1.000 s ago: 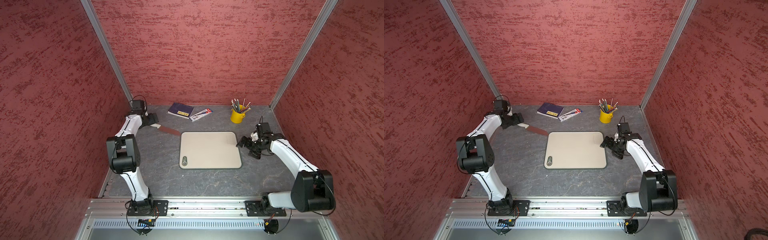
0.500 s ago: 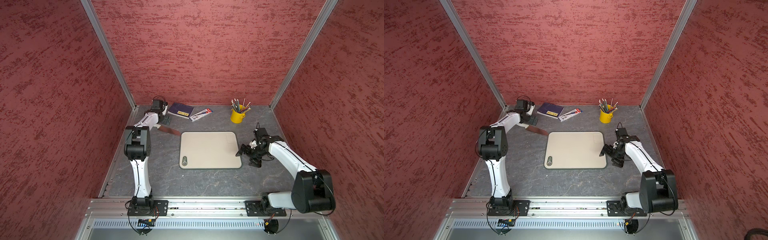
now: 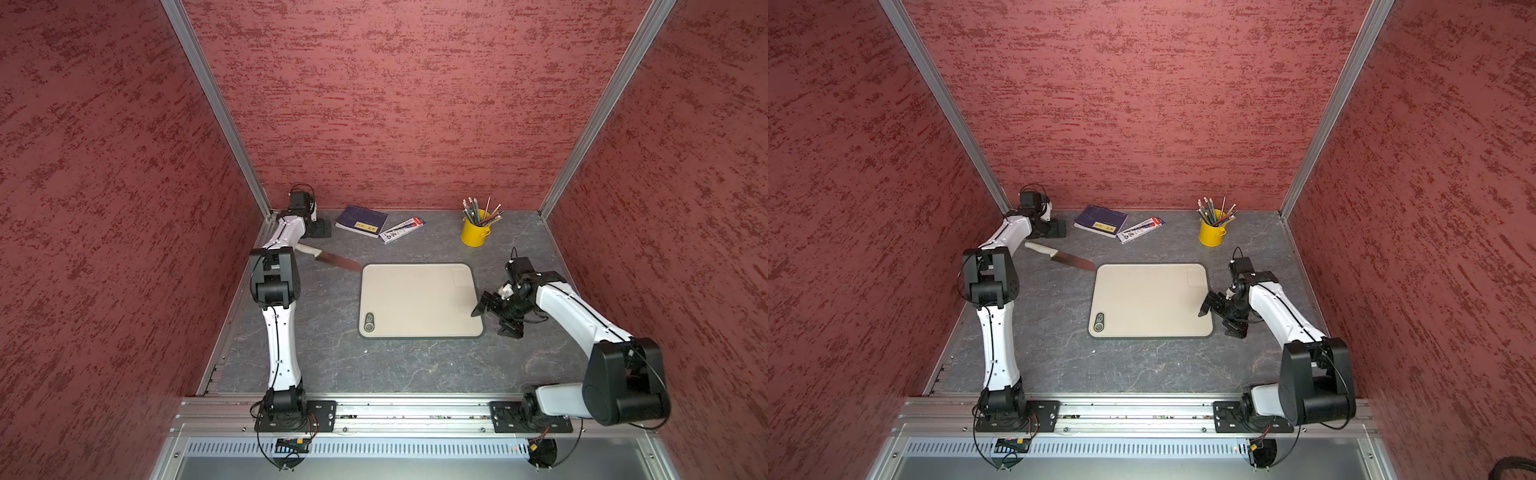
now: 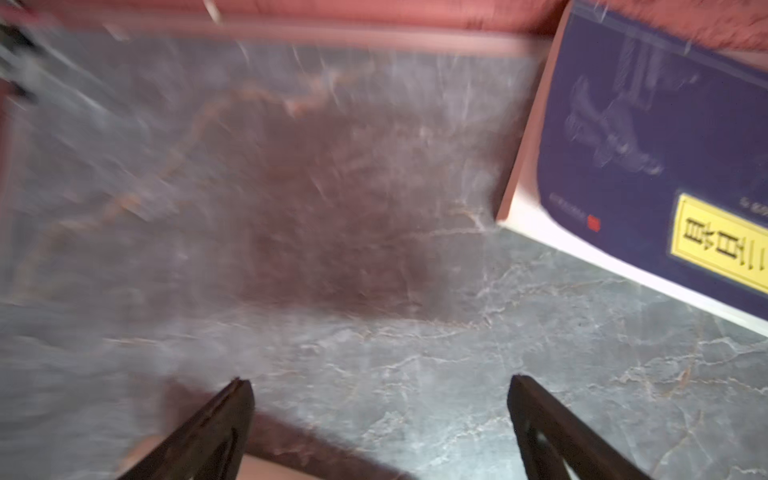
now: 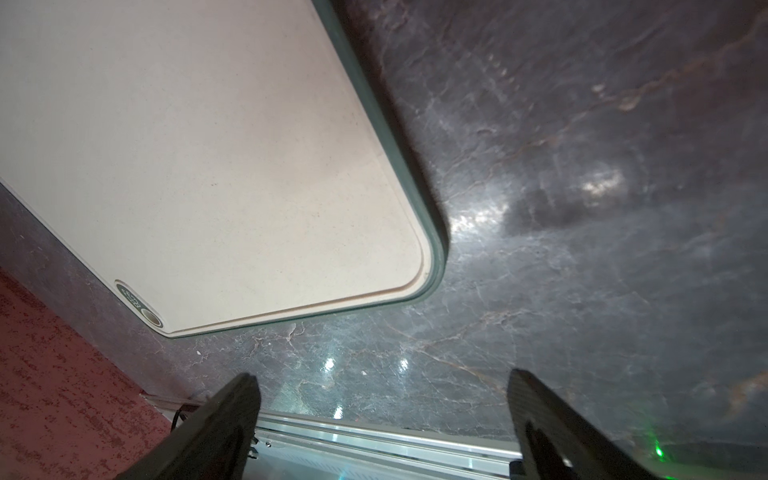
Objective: Align the knife with the edge of the cutting board
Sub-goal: Adjust the knife at the center of the board.
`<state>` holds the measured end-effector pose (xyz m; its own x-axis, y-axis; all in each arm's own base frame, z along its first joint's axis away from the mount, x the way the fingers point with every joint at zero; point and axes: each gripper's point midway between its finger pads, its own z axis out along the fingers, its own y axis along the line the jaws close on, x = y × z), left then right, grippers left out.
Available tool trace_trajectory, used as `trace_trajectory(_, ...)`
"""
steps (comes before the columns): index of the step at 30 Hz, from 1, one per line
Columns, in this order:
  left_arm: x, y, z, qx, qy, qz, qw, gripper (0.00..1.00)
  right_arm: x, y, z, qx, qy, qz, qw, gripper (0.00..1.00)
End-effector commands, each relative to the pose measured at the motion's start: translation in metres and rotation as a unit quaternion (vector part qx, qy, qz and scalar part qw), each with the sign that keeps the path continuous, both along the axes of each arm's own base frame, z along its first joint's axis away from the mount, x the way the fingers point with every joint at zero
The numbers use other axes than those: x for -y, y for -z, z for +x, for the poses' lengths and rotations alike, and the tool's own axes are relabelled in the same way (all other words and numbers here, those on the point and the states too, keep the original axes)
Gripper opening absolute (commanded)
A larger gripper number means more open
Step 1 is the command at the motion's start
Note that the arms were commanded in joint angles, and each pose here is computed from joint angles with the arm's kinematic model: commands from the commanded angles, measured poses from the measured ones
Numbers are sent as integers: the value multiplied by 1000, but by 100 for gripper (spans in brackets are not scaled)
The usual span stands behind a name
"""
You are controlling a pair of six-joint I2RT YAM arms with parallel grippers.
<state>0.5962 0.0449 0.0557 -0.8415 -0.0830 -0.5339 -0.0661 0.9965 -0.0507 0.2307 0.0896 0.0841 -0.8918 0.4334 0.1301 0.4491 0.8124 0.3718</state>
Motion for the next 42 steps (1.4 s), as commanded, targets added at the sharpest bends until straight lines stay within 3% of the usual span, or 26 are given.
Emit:
trace_trajectory(1, -6, 12, -10, -40, -45, -59, 996, 100, 0, -9, 0, 10, -6, -6, 1000, 98)
trace_trajectory(7, -8, 32, -25, -95, -71, -88, 989, 100, -2, -10, 1, 10, -3, -2, 1000, 98)
trace_trajectory(13, -20, 59, -64, -191, -118, -96, 970, 98, -5, -12, 7, 21, 4, 7, 1000, 98)
trace_trajectory(24, -2, 54, -130, -236, -158, -128, 950, 98, -11, -12, 14, 25, 15, 21, 999, 98)
trace_trajectory(31, 23, 46, -185, -272, -162, -161, 935, 98, -17, -12, 25, 34, 24, 35, 998, 98)
trace_trajectory(37, 55, 36, -234, -316, -168, -209, 910, 98, -23, -9, 34, 45, 36, 52, 997, 98)
trace_trajectory(42, 78, 26, -277, -338, -146, -205, 907, 98, -27, -3, 36, 44, 44, 63, 996, 98)
